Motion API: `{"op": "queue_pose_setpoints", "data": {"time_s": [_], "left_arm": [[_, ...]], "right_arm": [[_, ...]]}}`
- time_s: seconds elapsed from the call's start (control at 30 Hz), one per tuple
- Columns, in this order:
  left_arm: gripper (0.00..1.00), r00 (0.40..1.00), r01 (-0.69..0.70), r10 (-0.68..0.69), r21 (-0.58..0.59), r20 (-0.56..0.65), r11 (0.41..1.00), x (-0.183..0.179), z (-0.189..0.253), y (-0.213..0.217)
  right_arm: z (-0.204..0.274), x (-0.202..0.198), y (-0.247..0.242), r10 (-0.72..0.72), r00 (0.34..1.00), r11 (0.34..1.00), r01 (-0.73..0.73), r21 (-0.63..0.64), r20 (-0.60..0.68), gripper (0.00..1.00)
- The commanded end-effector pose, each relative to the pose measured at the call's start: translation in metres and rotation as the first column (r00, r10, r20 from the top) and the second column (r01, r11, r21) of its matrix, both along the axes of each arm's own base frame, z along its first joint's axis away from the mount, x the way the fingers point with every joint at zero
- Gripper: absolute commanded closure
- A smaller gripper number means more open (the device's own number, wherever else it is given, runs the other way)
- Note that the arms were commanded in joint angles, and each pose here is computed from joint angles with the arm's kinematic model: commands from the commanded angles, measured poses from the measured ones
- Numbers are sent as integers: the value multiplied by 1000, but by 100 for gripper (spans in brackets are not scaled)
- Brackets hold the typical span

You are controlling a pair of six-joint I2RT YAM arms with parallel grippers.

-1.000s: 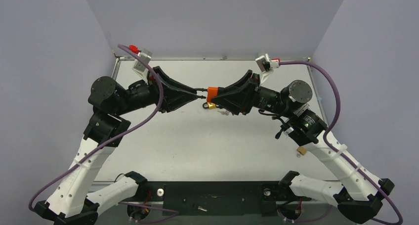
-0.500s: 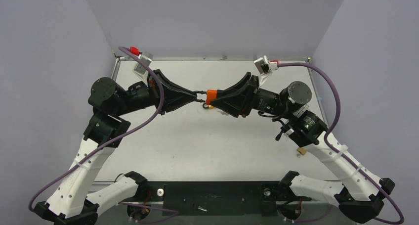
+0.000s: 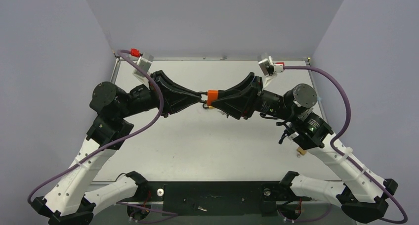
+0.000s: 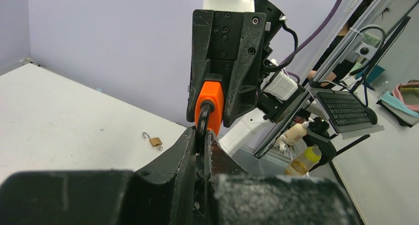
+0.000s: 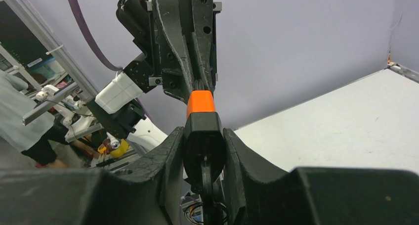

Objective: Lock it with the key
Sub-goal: Lock the lock.

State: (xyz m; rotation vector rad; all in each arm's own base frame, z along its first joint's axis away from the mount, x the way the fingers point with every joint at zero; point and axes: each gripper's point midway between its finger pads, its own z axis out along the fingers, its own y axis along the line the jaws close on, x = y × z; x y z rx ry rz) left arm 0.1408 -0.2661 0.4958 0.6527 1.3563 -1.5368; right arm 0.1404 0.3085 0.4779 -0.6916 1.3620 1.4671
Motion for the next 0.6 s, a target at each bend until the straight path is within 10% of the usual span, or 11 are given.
{"op": "queue_pose_setpoints", "data": {"time_s": [0.0,0.57], "left_arm": [[100,998,57,-57,-7,2,998,-6,-2,-17],[100,994,105,-105,6,-12,994,-12,-5,-44]], "right_arm": [[10,2,12,4,999,1000,-5,23,33,100],[-11,8,29,18,1000,999,-17,-34,5,100]]}}
